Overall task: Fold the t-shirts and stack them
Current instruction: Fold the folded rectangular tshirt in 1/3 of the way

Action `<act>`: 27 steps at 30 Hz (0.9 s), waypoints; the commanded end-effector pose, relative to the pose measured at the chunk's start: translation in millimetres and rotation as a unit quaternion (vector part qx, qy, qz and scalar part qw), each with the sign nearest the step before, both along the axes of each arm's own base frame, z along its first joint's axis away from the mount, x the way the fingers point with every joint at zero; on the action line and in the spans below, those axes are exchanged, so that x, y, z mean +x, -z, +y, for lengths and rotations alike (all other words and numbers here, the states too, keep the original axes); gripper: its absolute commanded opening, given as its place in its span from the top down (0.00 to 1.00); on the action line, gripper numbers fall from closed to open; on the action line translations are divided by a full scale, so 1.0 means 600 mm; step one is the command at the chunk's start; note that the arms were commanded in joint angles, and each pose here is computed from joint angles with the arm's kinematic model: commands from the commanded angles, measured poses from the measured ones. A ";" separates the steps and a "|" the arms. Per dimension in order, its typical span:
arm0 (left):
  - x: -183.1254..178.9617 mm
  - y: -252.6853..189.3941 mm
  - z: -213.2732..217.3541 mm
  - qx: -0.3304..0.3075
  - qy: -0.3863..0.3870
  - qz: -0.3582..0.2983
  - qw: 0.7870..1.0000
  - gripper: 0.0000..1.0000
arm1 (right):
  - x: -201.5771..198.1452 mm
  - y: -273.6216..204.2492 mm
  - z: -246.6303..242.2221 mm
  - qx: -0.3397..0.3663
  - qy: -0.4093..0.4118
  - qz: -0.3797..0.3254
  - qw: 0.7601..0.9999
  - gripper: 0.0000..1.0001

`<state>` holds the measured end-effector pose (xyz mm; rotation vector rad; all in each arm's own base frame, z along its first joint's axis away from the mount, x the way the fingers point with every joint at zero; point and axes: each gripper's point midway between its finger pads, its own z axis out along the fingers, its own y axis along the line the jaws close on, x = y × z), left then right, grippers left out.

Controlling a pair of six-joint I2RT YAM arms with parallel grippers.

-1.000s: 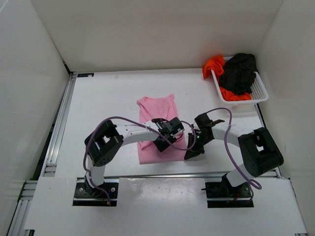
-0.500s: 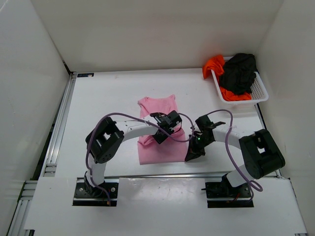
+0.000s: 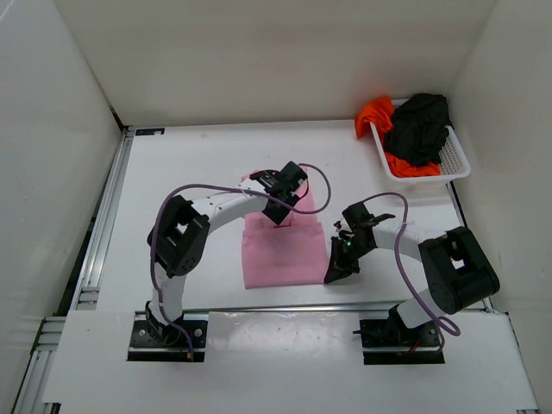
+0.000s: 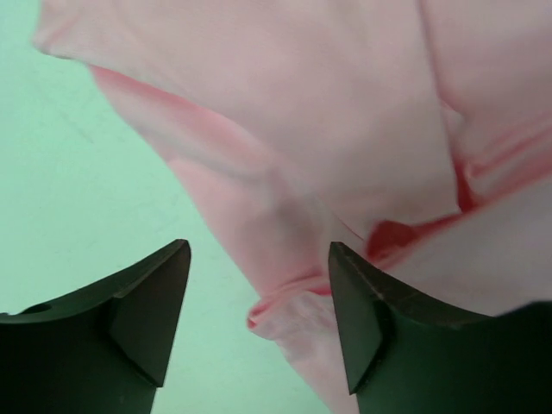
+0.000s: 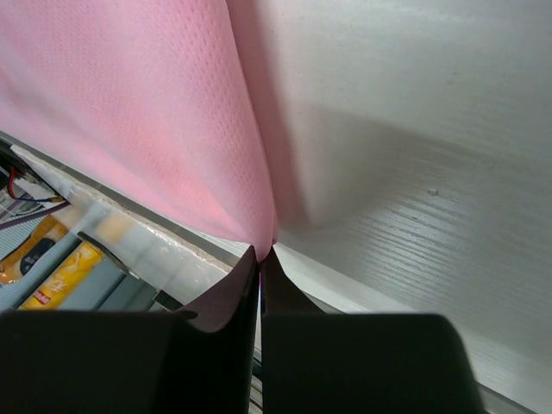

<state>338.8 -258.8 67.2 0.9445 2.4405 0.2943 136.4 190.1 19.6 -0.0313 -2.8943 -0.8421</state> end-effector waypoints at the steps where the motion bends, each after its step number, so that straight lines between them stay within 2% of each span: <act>1: 0.045 -0.046 0.001 -0.021 -0.025 -0.043 0.999 0.23 | -0.003 0.002 0.000 -0.001 -0.004 -0.001 1.000 1.00; 3: 0.051 -0.080 0.005 -0.027 -0.030 -0.049 0.998 0.19 | 0.002 -0.001 0.002 0.001 -0.004 -0.005 1.000 1.00; 5: 0.040 -0.105 0.006 -0.050 -0.023 -0.020 0.998 0.15 | 0.002 -0.001 0.002 0.001 -0.004 -0.005 1.000 0.96; 6: 0.022 -0.130 0.023 -0.061 -0.023 0.006 0.998 0.15 | 0.002 -0.001 0.002 0.001 -0.004 -0.005 1.000 0.91; 7: -0.003 -0.136 0.013 -0.099 -0.005 0.048 0.994 0.13 | 0.002 -0.001 0.002 0.001 -0.004 -0.005 1.000 0.75; 8: -0.025 -0.133 0.023 -0.106 -0.002 0.073 0.992 0.13 | 0.003 0.001 0.000 -0.003 -0.004 -0.007 1.000 0.69; 10: -0.093 -0.112 0.063 -0.106 0.001 0.121 0.987 0.13 | 0.005 0.003 -0.002 -0.008 -0.003 -0.009 1.000 0.59; 12: -0.182 -0.076 0.100 -0.112 0.013 0.172 0.979 0.12 | 0.001 0.003 -0.004 -0.008 -0.003 -0.009 1.000 0.56; 13: -0.207 -0.072 0.103 -0.133 0.023 0.180 0.974 0.12 | 0.004 0.001 -0.005 -0.009 -0.002 -0.016 1.000 0.55; 14: -0.209 -0.080 0.099 -0.161 0.034 0.156 0.974 0.12 | 0.004 0.001 -0.005 -0.009 -0.002 -0.017 1.000 0.55; 16: -0.209 -0.153 0.110 -0.216 0.046 0.084 0.972 0.12 | 0.004 -0.005 -0.005 -0.007 -0.002 -0.021 1.000 0.54; 17: -0.178 -0.192 0.132 -0.210 0.022 0.024 0.977 0.08 | 0.000 -0.005 -0.007 -0.009 -0.006 -0.019 1.000 0.52; 18: -0.149 -0.239 0.141 -0.226 0.008 -0.032 0.974 0.05 | 0.005 -0.009 -0.008 -0.006 -0.002 -0.025 1.000 0.50; 19: -0.121 -0.311 0.171 -0.256 -0.019 -0.104 0.961 0.01 | 0.015 -0.015 -0.010 -0.011 0.001 -0.044 0.999 0.48; 21: -0.107 -0.359 0.188 -0.293 -0.028 -0.159 0.942 0.00 | 0.020 -0.015 -0.014 -0.017 -0.001 -0.057 0.998 0.42; 23: -0.125 -0.355 0.200 -0.310 -0.024 -0.165 0.936 0.00 | 0.027 -0.017 -0.014 -0.020 0.000 -0.064 0.998 0.39; 27: -0.186 -0.248 0.163 -0.337 0.028 -0.055 0.940 0.00 | 0.040 -0.024 -0.004 -0.010 0.023 -0.071 0.997 0.37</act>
